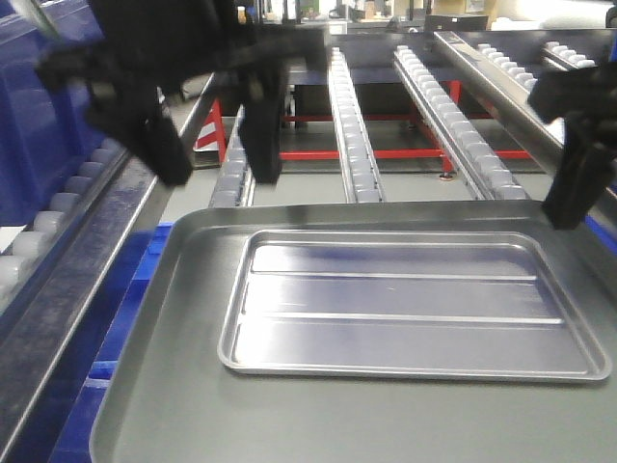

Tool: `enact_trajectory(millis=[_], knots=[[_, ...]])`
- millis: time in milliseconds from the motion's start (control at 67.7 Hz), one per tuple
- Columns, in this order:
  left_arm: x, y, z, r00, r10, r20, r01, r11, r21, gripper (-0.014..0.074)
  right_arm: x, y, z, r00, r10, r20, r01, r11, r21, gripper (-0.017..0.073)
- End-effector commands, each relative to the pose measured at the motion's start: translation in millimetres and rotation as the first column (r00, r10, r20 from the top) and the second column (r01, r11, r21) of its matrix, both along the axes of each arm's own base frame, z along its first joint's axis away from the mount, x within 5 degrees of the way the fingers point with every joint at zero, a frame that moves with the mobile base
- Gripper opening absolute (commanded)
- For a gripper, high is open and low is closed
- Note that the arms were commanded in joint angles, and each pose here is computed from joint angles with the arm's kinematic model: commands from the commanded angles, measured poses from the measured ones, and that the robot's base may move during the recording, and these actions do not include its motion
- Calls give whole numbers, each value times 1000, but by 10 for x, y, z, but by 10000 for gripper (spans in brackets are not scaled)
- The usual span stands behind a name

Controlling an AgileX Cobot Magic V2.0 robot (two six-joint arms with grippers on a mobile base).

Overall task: Grab silver tray and place in blue box
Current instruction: 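Lower both grippers onto opposite short edges of the silver tray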

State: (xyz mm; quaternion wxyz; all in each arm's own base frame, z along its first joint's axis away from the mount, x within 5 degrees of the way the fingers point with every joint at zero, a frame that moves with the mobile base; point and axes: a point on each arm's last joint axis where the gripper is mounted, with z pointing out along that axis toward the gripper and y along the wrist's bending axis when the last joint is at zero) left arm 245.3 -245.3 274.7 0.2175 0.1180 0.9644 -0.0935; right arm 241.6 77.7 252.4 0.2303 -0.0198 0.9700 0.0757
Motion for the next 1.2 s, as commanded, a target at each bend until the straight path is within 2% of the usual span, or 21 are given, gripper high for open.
enact_trajectory(millis=[0,251,458,606,828,1182], knots=[[33,-40,86,1000,19,25,-19,1000,-15,325,124,24,127,998,-11,69,10,1000,17,489],[136,-143,-133,1000,16,-2,-16,1000,27,325,239,60,-66,1000,-19,8,19,1000,2,489],[223,-227,-201,1000,19,11,-19,1000,24,325,324,86,-202,1000,-20,-10,20,1000,-4,489],[253,-266,-316,1000,23,-13,-22,999,41,325,355,95,-274,999,-19,-28,19,1000,-11,489],[266,-276,-367,998,51,-25,-50,998,41,325,403,110,-337,1000,-20,-25,19,1000,-10,489],[286,-302,-486,997,53,-48,-50,997,62,325,441,122,-438,999,-20,-48,19,1000,-18,487]])
